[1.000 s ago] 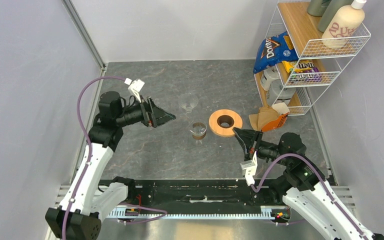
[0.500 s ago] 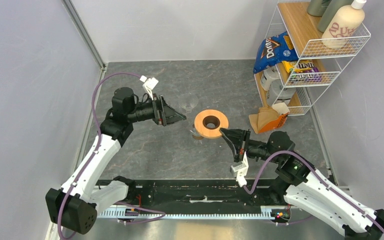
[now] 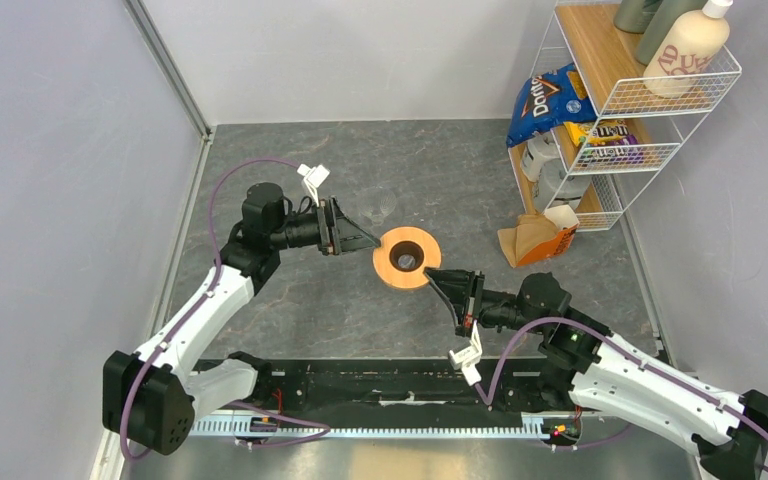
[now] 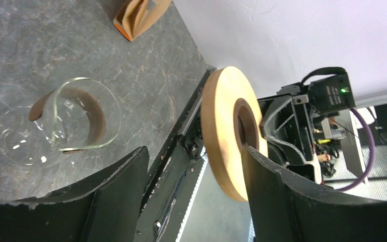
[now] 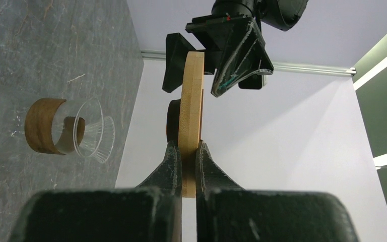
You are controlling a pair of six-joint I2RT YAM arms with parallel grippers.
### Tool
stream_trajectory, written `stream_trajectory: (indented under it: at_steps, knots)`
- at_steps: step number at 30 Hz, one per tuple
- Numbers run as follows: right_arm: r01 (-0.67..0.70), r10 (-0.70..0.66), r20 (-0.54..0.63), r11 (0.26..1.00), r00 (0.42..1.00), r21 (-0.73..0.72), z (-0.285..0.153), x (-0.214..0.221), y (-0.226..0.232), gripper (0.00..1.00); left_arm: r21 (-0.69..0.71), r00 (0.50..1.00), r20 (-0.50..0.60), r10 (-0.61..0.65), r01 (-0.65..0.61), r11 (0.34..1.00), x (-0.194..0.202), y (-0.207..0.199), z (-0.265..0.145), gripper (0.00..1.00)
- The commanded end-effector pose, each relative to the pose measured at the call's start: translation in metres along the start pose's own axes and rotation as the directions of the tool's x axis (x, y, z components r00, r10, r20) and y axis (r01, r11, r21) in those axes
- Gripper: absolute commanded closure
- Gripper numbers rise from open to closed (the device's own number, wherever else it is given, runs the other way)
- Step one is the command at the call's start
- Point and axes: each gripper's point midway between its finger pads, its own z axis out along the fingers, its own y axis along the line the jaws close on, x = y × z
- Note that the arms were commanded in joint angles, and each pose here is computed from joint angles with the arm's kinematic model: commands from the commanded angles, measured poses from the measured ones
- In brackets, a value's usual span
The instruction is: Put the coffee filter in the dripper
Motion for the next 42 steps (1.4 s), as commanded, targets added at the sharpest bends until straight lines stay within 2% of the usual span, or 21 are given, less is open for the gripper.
stream_trajectory:
  at_steps: [1,11,12,13,14,16,17,19,21,22,24,25,26,27,28,31,34,38,39,42]
  knots:
    - [0.089,-0.088,-0.012,0.993,0.996,0.075,-0.001,-0.002,-0.021,1.00,0.134,1.000,-0.012,-0.011,0.012,0.991,-0.001,-0.030,0.000,0.27]
    - [0.081,-0.080,-0.020,0.994,0.997,0.076,0.007,-0.001,-0.019,1.00,0.186,0.997,-0.052,-0.050,0.059,0.981,0.017,-0.033,0.000,0.46]
    - [0.079,-0.078,-0.020,0.994,0.997,0.075,0.008,-0.001,-0.018,1.00,0.192,0.997,-0.056,-0.052,0.062,0.980,0.017,-0.034,0.000,0.51]
    - [0.078,-0.077,-0.021,0.994,0.997,0.075,0.008,-0.001,-0.018,1.00,0.196,0.997,-0.059,-0.055,0.066,0.978,0.017,-0.036,-0.001,0.60]
    - [0.074,-0.072,-0.024,0.995,0.997,0.074,0.008,-0.001,-0.017,1.00,0.197,0.996,-0.060,-0.060,0.071,0.978,0.017,-0.036,-0.001,0.75]
    - [0.063,-0.061,-0.026,0.996,0.998,0.067,0.008,-0.001,-0.014,1.00,0.196,0.996,-0.059,-0.071,0.081,0.977,0.017,-0.036,-0.001,0.91]
    - [0.055,-0.053,-0.033,0.997,0.998,0.059,0.007,0.000,-0.011,0.96,0.195,0.994,-0.062,-0.089,0.100,0.976,0.018,-0.034,-0.001,0.97]
    - [0.012,-0.009,-0.054,0.999,0.999,0.048,0.005,0.004,-0.007,0.80,0.198,0.987,-0.054,-0.149,0.157,0.968,0.018,-0.030,-0.003,0.98]
    - [-0.058,0.060,-0.095,0.998,0.994,0.025,0.001,0.011,-0.003,0.74,0.203,0.984,-0.024,-0.177,0.178,0.963,0.011,-0.026,-0.006,0.98]
    - [-0.102,0.104,-0.121,0.995,0.987,0.024,-0.002,0.015,-0.002,0.67,0.203,0.983,-0.013,-0.185,0.184,0.962,0.008,-0.024,-0.007,0.98]
    - [-0.207,0.206,-0.179,0.978,0.962,0.013,-0.009,0.023,0.002,0.45,0.196,0.980,0.002,-0.199,0.195,0.961,0.001,-0.019,-0.009,0.98]
    - [-0.266,0.263,-0.204,0.964,0.943,0.016,-0.012,0.026,0.002,0.30,0.197,0.979,0.018,-0.201,0.193,0.961,-0.003,-0.017,-0.010,0.98]
    - [-0.346,0.337,-0.239,0.938,0.911,0.004,-0.016,0.029,0.008,0.16,0.196,0.977,0.035,-0.211,0.200,0.960,-0.006,-0.015,-0.011,0.98]
    - [-0.414,0.401,-0.274,0.910,0.874,0.013,-0.020,0.033,0.010,0.06,0.191,0.975,0.051,-0.218,0.205,0.960,-0.010,-0.013,-0.011,0.98]
    - [-0.495,0.477,-0.322,0.869,0.818,0.031,-0.025,0.038,0.014,0.03,0.185,0.972,0.067,-0.227,0.212,0.960,-0.014,-0.010,-0.011,0.98]
    - [-0.722,0.696,-0.424,0.680,0.580,0.128,-0.038,0.043,0.022,0.03,0.184,0.958,0.086,-0.272,0.253,0.950,-0.022,0.000,-0.009,0.98]
    - [-0.858,0.830,-0.454,0.460,0.324,0.227,-0.044,0.042,0.028,0.03,0.185,0.951,0.087,-0.296,0.277,0.943,-0.027,0.007,-0.004,0.98]
    - [-0.927,0.890,-0.455,0.172,0.002,0.332,-0.052,0.036,0.041,0.03,0.181,0.947,0.079,-0.311,0.293,0.939,-0.029,0.013,0.001,0.98]
    - [-0.938,0.898,-0.438,0.111,-0.047,0.327,-0.051,0.031,0.042,0.03,0.179,0.947,0.084,-0.311,0.293,0.939,-0.030,0.014,0.001,0.98]
    - [-0.918,0.883,-0.392,-0.097,-0.258,0.385,-0.050,0.023,0.044,0.04,0.166,0.945,0.090,-0.314,0.297,0.940,-0.030,0.022,0.004,0.98]
